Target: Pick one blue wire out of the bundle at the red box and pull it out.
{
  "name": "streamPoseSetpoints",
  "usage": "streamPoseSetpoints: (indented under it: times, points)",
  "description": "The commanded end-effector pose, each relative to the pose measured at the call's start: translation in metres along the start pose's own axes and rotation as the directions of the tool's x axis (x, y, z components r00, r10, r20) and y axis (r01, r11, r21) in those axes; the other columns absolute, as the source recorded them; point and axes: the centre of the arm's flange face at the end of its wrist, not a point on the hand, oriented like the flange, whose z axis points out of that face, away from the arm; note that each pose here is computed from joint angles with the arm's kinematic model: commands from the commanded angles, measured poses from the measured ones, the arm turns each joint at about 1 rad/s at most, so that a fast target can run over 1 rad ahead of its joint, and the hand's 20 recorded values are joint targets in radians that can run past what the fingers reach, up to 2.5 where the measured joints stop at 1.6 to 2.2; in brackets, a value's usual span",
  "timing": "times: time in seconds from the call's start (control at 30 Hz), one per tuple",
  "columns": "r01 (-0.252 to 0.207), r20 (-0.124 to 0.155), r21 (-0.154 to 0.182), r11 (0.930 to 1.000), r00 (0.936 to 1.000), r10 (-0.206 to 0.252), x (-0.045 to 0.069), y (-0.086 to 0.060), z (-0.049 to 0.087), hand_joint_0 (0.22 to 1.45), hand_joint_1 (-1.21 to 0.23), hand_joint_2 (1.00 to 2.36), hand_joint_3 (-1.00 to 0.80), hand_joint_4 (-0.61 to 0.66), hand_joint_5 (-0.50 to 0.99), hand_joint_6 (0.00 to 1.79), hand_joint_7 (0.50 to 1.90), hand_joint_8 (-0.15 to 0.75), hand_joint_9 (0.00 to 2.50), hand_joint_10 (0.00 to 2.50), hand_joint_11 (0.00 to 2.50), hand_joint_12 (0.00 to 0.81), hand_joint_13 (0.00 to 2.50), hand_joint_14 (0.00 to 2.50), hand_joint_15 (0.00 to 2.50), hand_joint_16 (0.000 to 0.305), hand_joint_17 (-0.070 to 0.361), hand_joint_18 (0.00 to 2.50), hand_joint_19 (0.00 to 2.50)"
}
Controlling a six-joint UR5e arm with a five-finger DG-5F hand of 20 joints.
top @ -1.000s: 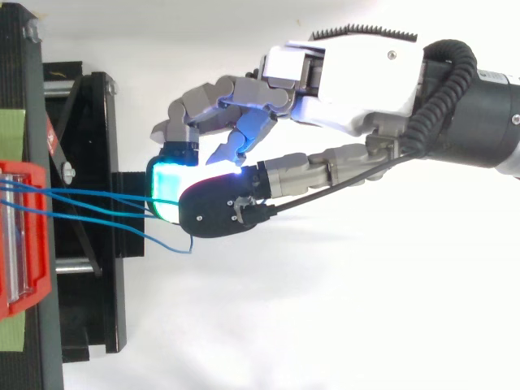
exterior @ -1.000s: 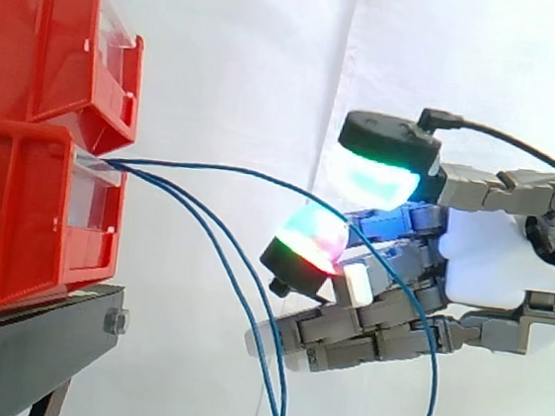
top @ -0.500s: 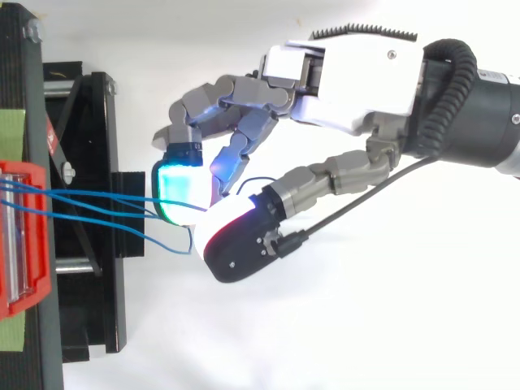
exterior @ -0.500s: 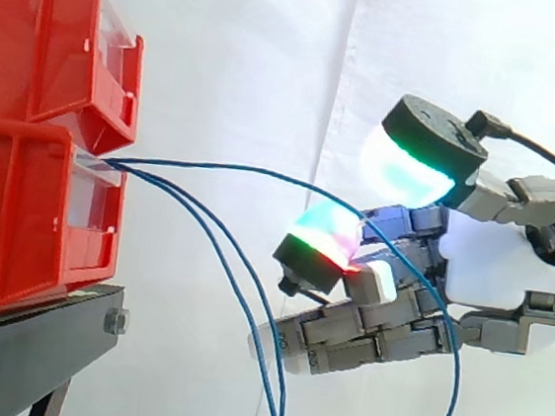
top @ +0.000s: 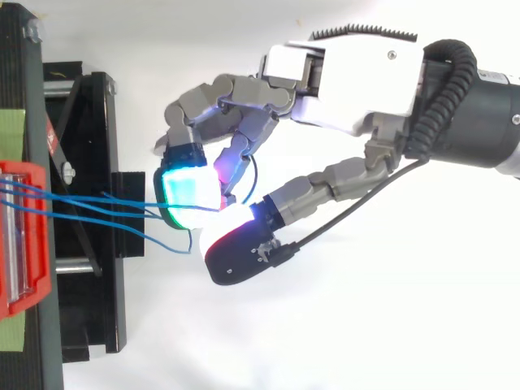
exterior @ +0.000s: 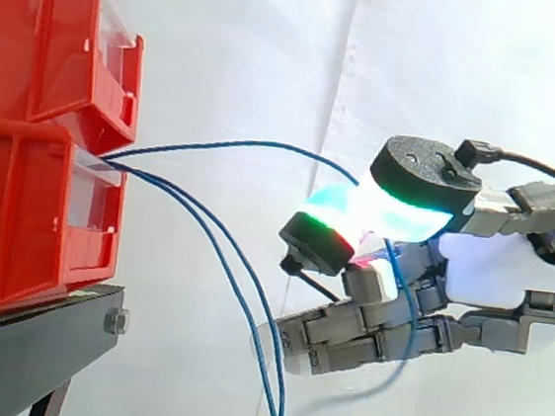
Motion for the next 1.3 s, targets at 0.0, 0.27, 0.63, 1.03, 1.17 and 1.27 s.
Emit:
streamPoseSetpoints:
  times: [0.0, 0.27, 0.63, 1.03, 1.17, 1.27]
  points:
    - [0.000, 0.000, 0.001, 1.0000, 1.0000, 0.000, 0.0002, -0.0005, 0.0000, 0.63, -0.92, 1.02, -0.22, 0.06, -0.12, 0.89, 1.38, 0.276, 1.00, 0.03, 0.80, 0.377, 0.37, 0.01, 0.13, 0.059, 0.133, 0.27, 0.22]
    - [0.000, 0.000, 0.001, 1.0000, 1.0000, 0.000, 0.0002, -0.0005, 0.0000, 0.58, -0.84, 1.02, -0.26, 0.13, -0.12, 0.88, 1.30, 0.279, 1.00, 0.03, 0.79, 0.384, 0.35, 0.01, 0.14, 0.060, 0.135, 0.25, 0.26]
    - [0.000, 0.001, 0.001, 1.0000, 1.0000, 0.000, -0.0009, -0.0006, 0.0001, 0.55, -0.75, 1.02, -0.27, 0.16, -0.12, 0.85, 1.29, 0.280, 1.00, 0.03, 0.78, 0.394, 0.32, 0.01, 0.13, 0.061, 0.138, 0.23, 0.29]
    - [-0.002, 0.000, -0.004, 1.0000, 1.0000, 0.002, 0.0001, 0.0009, 0.0002, 0.48, -0.68, 1.00, -0.45, 0.17, -0.12, 0.84, 1.28, 0.298, 0.99, 0.03, 0.76, 0.412, 0.31, 0.01, 0.13, 0.066, 0.149, 0.22, 0.30]
    - [0.000, 0.000, -0.002, 1.0000, 1.0000, 0.000, 0.0003, -0.0002, 0.0003, 0.47, -0.62, 1.00, -0.47, 0.17, -0.12, 0.83, 1.25, 0.306, 1.00, 0.02, 0.73, 0.420, 0.31, 0.01, 0.13, 0.068, 0.152, 0.21, 0.29]
    - [-0.001, 0.000, -0.004, 1.0000, 1.0000, 0.001, 0.0003, 0.0000, 0.0005, 0.47, -0.57, 1.00, -0.47, 0.17, -0.11, 0.82, 1.24, 0.303, 0.99, 0.02, 0.71, 0.422, 0.30, 0.00, 0.13, 0.068, 0.153, 0.20, 0.30]
